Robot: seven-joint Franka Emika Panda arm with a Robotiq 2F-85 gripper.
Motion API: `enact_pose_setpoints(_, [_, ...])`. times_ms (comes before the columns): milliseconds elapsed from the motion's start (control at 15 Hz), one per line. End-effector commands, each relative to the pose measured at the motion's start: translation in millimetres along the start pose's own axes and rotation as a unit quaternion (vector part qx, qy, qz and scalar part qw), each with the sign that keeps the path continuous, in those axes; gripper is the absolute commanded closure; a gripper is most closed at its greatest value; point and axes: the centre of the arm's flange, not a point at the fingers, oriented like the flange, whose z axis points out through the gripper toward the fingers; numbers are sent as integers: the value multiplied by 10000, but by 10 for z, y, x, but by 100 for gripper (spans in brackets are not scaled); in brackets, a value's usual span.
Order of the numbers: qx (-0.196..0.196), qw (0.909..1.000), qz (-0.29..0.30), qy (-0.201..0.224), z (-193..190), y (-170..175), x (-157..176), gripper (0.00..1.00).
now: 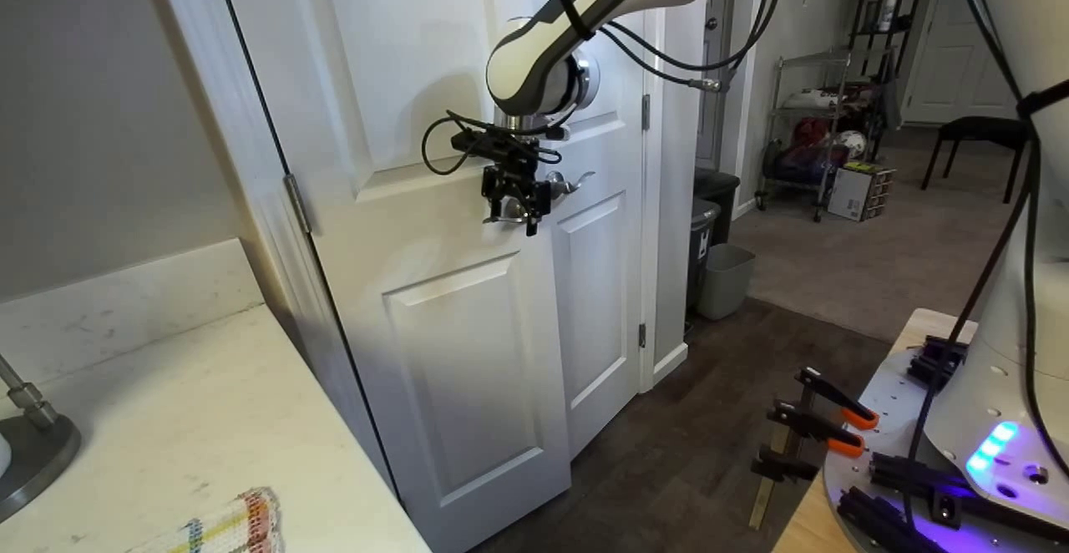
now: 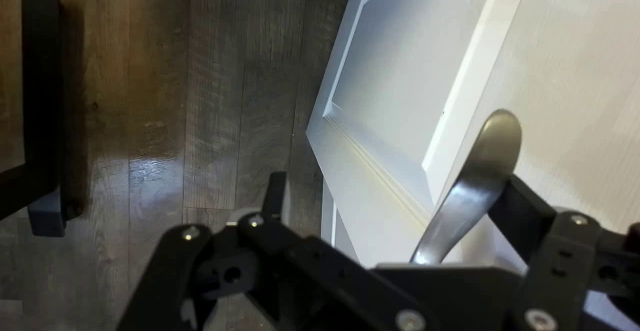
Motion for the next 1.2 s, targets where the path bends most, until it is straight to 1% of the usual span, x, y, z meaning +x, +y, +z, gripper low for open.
enact_pose_setpoints(0, [148,9981,-572,-169,-250,211,-154,0])
enact_pose_setpoints(133, [272,9972,-672,-157,-332,240,-187,0])
enact_pose_setpoints(333, [386,9969,-669,-119,-333,283,-198,0])
enact_pose_setpoints(467, [582,9960,-674,-61,-328,311,-212,0])
enact_pose_setpoints(600, [886,9925,-822,173,-338,319,-238,0])
enact_pose_setpoints(733, [1147,9862,-1107,445,-452,252,-355,0])
enact_pose_setpoints(867, [1528,9750,-1469,665,-665,171,-507,0])
enact_pose_setpoints(1000, [1822,9645,-1753,767,-846,128,-618,0])
enact_pose_setpoints(1133, [1973,9588,-1877,804,-953,116,-680,0])
